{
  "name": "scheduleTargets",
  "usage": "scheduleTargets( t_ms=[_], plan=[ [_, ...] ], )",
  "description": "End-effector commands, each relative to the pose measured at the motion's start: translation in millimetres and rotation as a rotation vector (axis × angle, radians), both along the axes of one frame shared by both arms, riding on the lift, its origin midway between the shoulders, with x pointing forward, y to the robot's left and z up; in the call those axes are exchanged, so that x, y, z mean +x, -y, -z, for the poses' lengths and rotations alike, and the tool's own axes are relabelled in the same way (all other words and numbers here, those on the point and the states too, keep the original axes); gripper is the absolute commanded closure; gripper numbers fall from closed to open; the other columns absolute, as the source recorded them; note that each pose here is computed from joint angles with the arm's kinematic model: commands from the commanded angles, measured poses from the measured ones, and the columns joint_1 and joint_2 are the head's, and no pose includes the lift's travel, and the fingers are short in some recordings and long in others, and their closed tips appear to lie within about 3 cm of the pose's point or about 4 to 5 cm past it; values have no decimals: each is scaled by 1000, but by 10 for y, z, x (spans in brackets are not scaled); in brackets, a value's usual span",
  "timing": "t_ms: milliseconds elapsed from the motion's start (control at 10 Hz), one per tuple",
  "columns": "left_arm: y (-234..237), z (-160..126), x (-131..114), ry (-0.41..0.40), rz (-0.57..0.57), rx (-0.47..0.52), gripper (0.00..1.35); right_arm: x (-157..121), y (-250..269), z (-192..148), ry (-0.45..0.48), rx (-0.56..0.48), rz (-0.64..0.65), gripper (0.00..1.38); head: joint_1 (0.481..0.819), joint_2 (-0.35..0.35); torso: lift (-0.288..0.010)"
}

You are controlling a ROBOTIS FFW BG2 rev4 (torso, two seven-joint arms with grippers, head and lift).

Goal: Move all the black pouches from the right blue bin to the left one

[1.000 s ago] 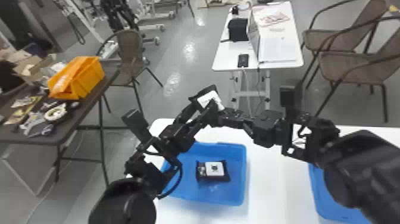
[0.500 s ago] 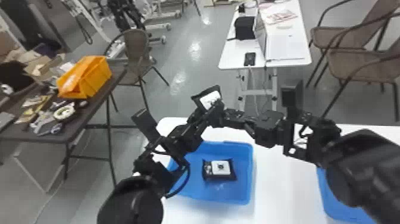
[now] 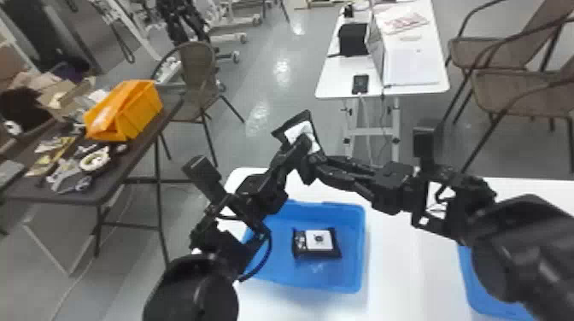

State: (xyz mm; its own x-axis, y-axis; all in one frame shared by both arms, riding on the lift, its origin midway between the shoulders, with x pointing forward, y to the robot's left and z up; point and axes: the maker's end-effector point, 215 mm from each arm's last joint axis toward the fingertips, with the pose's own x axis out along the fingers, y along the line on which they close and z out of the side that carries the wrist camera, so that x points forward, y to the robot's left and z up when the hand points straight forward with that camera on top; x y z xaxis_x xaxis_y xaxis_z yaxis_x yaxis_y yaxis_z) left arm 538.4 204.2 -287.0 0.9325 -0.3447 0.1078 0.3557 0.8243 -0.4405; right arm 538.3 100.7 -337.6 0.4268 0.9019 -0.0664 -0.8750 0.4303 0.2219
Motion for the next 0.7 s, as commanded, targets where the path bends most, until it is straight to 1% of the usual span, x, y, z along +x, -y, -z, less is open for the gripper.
scheduleTargets(
  t_ms=[0,100,200,300,400,500,600],
  plan=[
    [-212,38,-20,23,-70,94,1211,147,361,79,17,-11,97,-1,681,305,0],
    [-391,215,-61,1,-116,212,1211,226,710,171,23,-17,194,93,681,295,0],
    [-485,494,-134,-47,-131,304,1211,248,1075,283,24,-22,298,197,690,278,0],
    [-524,718,-182,-77,-135,365,1211,220,1418,461,-3,-30,386,249,695,269,0],
    [-519,948,-226,-114,-125,424,1211,185,1697,565,-14,-43,457,259,695,243,0],
    [-497,1071,-250,-130,-117,433,1131,159,1916,650,-29,-53,506,259,695,211,0],
    [-474,1119,-264,-129,-114,428,707,154,2045,677,-35,-54,531,259,695,183,0]
  ],
)
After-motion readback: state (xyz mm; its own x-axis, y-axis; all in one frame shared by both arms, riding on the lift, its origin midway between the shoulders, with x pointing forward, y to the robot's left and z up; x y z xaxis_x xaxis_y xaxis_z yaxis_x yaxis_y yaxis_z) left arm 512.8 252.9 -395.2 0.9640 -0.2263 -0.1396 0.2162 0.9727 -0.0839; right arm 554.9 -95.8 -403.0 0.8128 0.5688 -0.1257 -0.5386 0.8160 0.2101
